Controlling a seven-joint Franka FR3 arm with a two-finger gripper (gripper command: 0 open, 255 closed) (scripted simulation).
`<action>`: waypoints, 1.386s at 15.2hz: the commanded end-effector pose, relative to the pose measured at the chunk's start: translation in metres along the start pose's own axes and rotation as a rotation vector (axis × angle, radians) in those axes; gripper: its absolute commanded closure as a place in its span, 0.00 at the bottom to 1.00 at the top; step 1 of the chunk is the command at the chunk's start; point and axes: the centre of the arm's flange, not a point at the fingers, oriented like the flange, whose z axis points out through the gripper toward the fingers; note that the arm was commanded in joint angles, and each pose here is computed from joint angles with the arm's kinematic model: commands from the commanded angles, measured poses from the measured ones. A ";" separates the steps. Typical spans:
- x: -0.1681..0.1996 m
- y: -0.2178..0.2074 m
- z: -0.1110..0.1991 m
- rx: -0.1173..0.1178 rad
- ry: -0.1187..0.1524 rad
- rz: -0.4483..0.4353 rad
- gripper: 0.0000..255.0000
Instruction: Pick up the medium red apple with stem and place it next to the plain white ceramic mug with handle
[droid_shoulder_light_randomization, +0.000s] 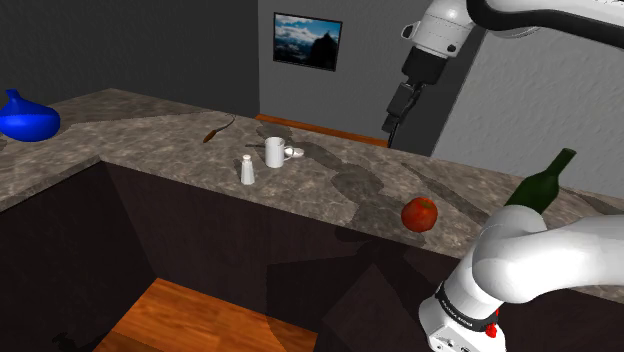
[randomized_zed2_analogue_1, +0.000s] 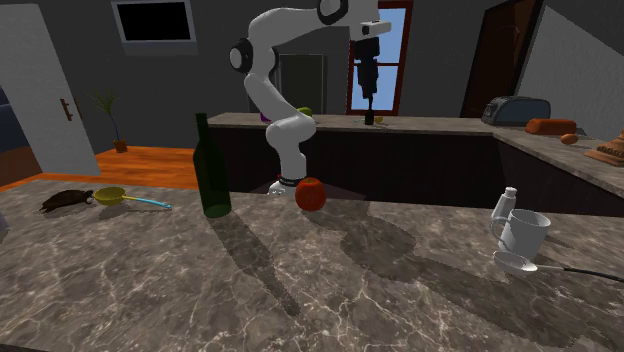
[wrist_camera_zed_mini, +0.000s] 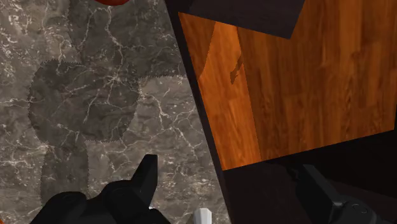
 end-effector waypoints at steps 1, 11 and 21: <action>0.000 0.000 0.000 0.000 0.000 0.000 0.00; -0.048 0.089 0.075 -0.039 -0.018 0.394 0.00; -0.129 0.156 0.146 -0.077 -0.036 0.788 0.00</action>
